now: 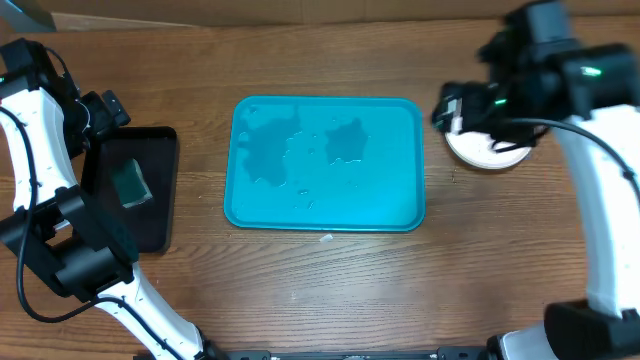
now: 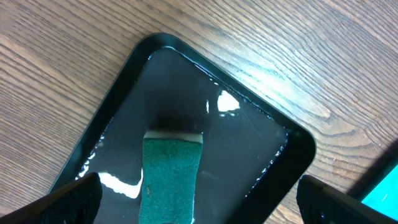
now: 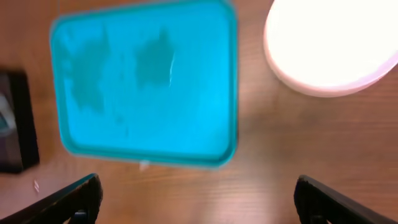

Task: Clean dirty plates on tray and stack at the side

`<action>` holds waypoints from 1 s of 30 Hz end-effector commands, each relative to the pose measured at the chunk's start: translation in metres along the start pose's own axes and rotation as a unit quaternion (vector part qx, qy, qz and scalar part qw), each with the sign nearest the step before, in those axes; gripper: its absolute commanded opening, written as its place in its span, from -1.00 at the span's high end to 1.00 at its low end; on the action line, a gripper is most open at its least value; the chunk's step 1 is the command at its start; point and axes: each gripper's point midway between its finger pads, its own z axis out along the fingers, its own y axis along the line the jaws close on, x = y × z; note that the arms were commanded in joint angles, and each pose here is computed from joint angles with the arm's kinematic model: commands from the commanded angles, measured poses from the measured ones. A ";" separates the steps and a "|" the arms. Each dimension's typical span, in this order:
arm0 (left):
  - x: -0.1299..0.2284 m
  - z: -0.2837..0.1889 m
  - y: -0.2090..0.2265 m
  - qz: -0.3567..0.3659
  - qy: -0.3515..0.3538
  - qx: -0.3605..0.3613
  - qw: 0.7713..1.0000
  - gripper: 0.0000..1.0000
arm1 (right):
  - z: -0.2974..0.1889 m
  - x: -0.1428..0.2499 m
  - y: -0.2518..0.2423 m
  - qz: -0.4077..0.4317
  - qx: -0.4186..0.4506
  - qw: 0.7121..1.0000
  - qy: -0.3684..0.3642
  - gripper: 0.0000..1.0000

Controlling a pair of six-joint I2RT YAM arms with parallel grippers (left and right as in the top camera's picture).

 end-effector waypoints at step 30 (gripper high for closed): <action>-0.001 -0.004 0.002 -0.007 -0.006 -0.002 1.000 -1.00 | -0.016 0.078 -0.033 -0.154 -0.070 0.853 -0.494 -1.00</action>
